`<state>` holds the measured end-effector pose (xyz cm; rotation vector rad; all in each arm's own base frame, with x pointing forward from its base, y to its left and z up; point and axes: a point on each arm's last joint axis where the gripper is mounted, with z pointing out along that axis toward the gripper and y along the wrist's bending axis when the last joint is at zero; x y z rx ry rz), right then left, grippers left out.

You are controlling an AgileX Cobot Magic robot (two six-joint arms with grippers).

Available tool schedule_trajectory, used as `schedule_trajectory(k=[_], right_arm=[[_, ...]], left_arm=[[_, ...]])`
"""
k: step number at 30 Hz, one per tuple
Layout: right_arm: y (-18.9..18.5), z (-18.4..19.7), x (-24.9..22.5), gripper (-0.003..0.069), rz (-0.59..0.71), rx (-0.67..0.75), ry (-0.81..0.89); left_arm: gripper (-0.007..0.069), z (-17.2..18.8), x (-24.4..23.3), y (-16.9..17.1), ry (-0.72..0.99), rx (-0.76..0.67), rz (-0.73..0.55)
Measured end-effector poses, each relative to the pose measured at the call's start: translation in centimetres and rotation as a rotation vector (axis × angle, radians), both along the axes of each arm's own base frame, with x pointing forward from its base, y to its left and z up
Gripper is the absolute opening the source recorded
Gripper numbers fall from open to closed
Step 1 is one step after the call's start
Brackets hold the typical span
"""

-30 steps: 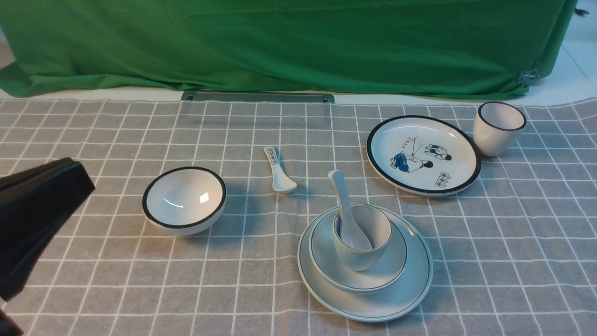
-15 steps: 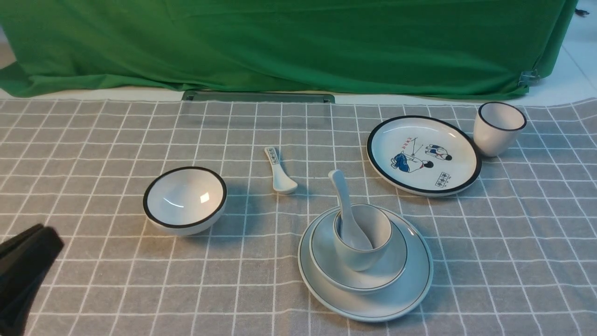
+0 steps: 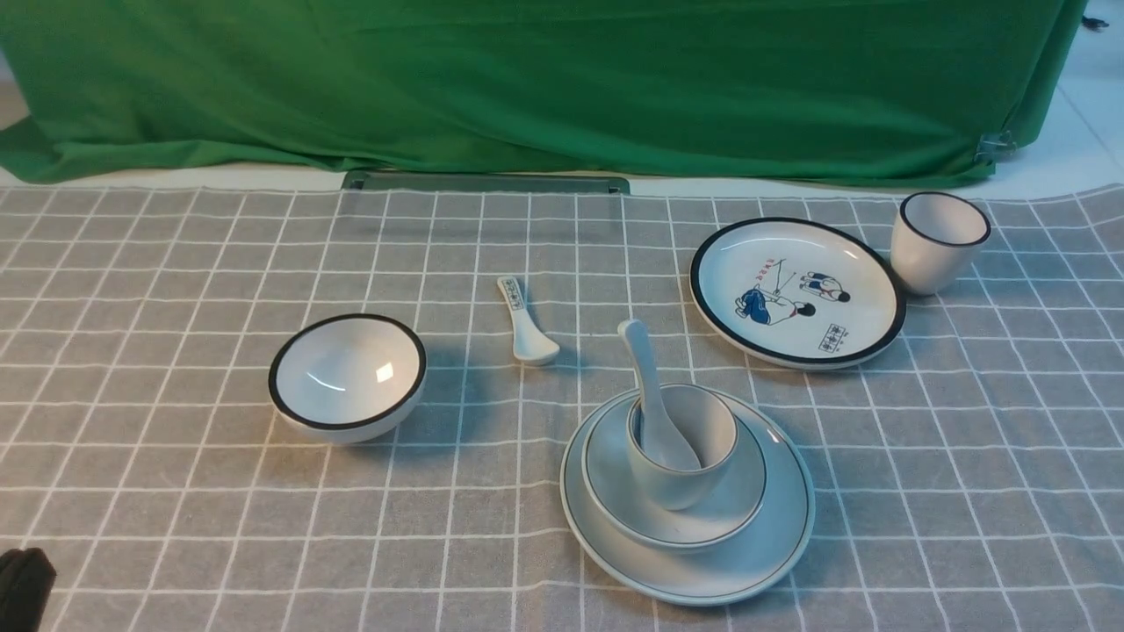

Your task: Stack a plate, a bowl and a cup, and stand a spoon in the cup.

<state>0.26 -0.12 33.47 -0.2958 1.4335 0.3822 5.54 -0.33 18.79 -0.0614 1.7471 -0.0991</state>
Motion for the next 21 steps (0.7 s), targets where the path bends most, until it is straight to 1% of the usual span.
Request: schedule_trajectory(k=[21], right_arm=[[0.0,0.0,0.0,0.0213,0.0,0.0,0.0]], left_arm=[[0.0013,-0.06,-0.02,-0.06,0.007,0.006,-0.011]])
